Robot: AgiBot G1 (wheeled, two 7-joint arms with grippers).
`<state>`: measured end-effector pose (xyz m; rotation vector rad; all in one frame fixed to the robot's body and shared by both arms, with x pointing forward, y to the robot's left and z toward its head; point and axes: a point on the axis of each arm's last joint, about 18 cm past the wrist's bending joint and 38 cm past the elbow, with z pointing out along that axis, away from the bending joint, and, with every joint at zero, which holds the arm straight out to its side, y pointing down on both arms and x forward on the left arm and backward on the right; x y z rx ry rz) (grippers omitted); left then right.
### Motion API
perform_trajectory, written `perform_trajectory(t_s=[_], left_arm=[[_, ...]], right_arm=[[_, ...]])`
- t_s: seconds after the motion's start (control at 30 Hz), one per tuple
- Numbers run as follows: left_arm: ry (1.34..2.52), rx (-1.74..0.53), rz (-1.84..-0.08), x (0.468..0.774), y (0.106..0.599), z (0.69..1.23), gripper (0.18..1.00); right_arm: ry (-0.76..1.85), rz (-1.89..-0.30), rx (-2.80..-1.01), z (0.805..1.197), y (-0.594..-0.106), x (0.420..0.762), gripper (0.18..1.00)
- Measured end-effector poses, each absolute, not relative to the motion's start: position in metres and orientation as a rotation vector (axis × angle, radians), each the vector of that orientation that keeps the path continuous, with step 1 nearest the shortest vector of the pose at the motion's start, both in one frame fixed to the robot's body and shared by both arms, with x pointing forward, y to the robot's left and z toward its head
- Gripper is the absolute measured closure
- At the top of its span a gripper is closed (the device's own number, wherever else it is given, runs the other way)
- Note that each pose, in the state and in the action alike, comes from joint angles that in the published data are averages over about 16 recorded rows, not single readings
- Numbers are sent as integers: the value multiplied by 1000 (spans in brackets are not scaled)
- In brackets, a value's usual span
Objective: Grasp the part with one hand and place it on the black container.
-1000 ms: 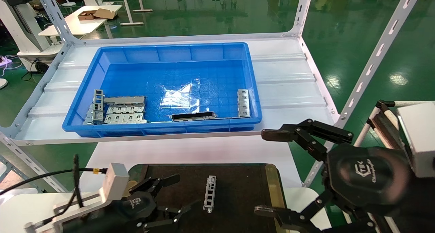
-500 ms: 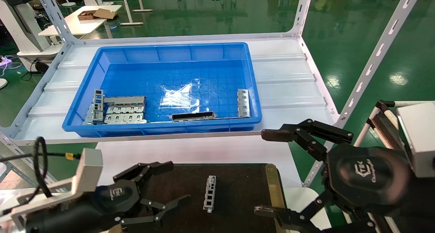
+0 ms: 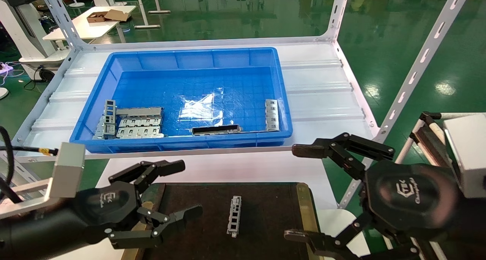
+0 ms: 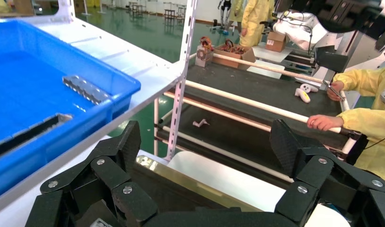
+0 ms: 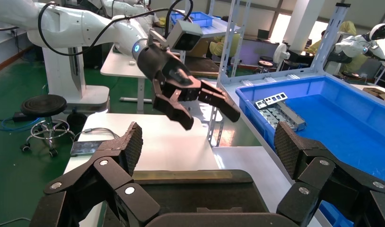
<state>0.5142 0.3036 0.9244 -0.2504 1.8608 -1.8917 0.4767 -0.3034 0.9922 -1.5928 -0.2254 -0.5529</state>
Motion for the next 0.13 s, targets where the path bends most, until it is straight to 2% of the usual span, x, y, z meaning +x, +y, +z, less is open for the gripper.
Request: perform_trajectory(t_s=[0.13], left_arm=[[1855,-235,-1894,512,305,930,184]], right_arm=[[-225,-553,-1593,992,-303,477,178]])
